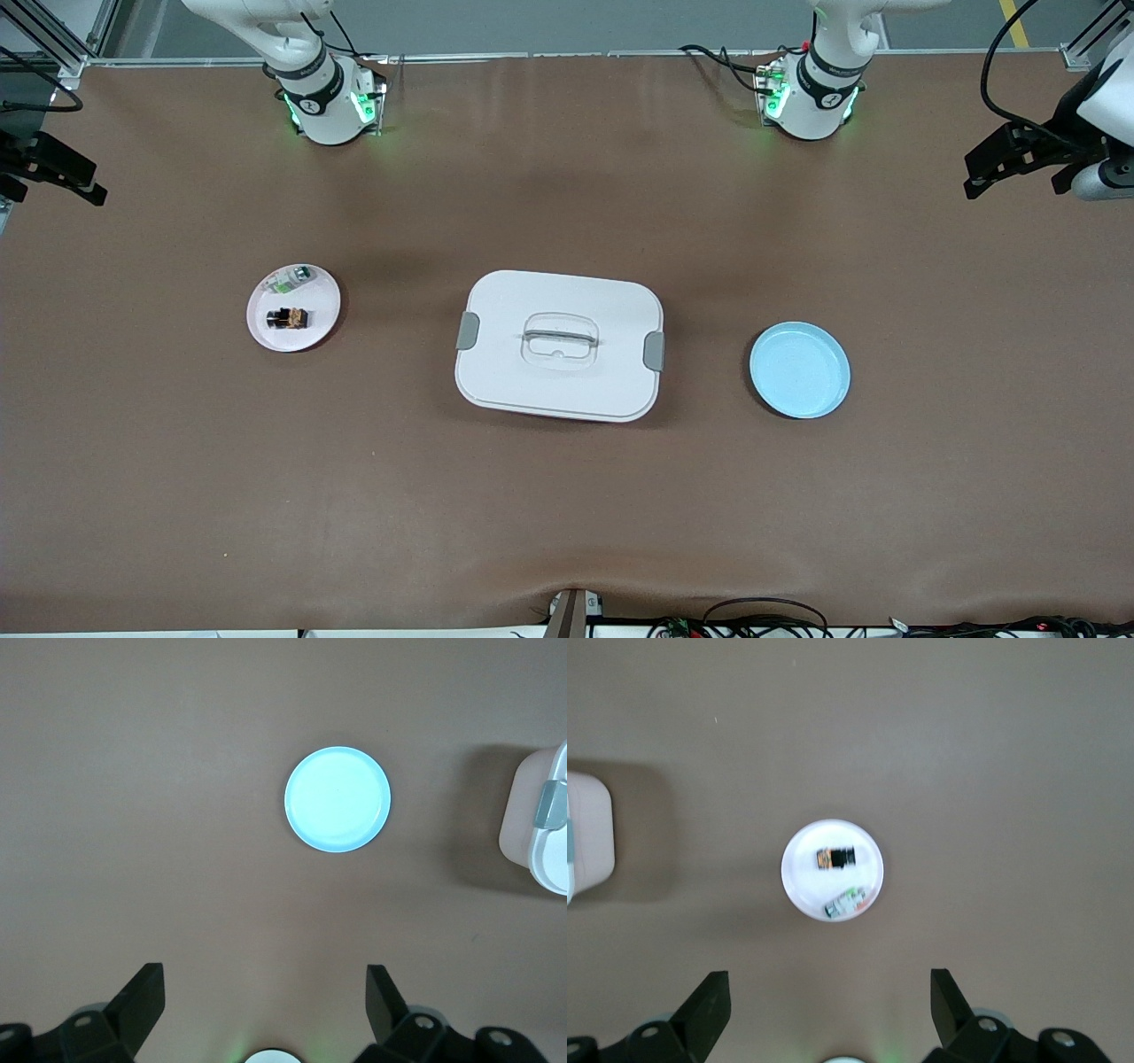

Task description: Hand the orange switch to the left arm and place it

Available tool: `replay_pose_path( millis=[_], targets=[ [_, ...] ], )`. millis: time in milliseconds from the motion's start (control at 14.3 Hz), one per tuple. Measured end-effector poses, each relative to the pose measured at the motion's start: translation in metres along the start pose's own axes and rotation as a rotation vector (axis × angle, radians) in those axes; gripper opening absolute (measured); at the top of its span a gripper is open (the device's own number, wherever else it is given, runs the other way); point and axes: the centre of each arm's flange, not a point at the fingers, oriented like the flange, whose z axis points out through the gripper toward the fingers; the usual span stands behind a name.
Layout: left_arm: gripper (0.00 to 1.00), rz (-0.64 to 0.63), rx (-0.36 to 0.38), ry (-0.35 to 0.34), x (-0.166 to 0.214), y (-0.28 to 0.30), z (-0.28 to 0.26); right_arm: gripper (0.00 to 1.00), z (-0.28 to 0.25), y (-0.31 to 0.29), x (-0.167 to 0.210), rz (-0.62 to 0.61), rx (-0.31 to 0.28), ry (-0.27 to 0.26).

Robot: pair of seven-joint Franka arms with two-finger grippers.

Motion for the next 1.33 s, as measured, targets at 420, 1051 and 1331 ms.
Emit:
replay_pose_path(
  millis=[420,1051,1331],
  targets=[
    [1.0,0.0,0.0,-0.001,-0.0001,-0.0002,0.0001,1.0,0.0091,-0.0006,0.001,-0.001,0.0,-0.044],
    [1.0,-0.015,-0.001,0.0,0.0007,-0.0077,-0.0003,1.0,0.0104,-0.0045,0.0019,-0.009,-0.001,-0.047],
    [1.0,-0.007,0.003,-0.024,-0.0013,-0.0038,0.0028,1.0,0.0104,-0.0059,0.002,-0.011,-0.001,-0.047]
  ],
)
